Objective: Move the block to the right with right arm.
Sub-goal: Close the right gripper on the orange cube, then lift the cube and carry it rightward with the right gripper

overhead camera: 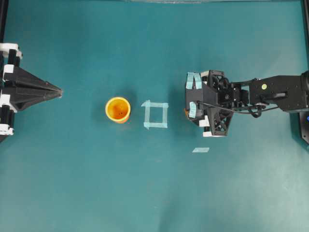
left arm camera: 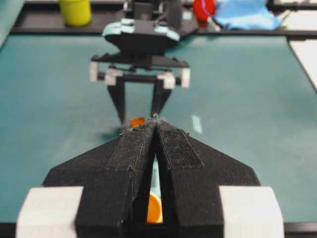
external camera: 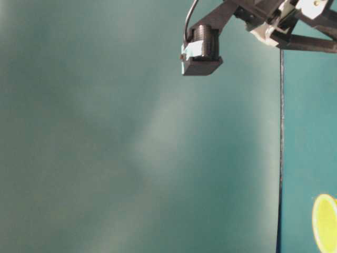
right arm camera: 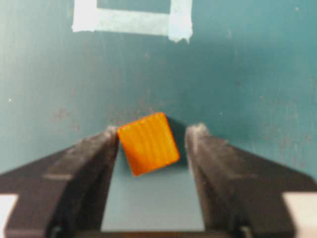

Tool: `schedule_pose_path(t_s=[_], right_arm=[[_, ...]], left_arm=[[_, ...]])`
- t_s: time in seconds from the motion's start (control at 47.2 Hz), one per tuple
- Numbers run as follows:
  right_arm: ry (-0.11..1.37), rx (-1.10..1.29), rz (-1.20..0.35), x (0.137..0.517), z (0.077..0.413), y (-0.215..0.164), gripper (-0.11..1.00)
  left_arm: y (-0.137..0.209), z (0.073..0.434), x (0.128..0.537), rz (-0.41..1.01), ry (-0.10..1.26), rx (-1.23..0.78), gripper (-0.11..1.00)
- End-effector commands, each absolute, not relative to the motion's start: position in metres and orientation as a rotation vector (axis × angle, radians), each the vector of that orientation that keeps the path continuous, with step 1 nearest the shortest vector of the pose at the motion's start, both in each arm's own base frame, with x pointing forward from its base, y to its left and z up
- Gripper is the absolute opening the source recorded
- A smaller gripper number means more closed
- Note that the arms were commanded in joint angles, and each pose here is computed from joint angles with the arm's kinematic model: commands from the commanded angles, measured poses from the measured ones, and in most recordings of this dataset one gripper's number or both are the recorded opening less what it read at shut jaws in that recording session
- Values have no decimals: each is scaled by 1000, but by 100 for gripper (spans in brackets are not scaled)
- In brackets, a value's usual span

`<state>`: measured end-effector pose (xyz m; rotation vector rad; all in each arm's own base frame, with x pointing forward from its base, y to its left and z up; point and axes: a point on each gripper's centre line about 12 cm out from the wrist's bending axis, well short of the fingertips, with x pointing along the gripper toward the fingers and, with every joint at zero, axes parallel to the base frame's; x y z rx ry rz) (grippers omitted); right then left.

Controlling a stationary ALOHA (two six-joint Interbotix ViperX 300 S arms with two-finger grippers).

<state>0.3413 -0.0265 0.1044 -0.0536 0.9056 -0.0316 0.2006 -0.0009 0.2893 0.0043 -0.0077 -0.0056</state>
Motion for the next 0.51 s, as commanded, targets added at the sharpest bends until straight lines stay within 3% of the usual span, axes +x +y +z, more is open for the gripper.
schedule_pose_path(t_s=[0.0, 0.148, 0.487], right_arm=[[877, -60, -30, 347, 113, -26, 55], [883, -60, -30, 347, 113, -26, 41], [842, -44, -42, 346, 131, -27, 41]], left_arm=[[-1, 299, 203, -4, -32, 7, 0], [-1, 299, 203, -4, -32, 7, 0], [-1, 300, 203, -4, -34, 6, 0]])
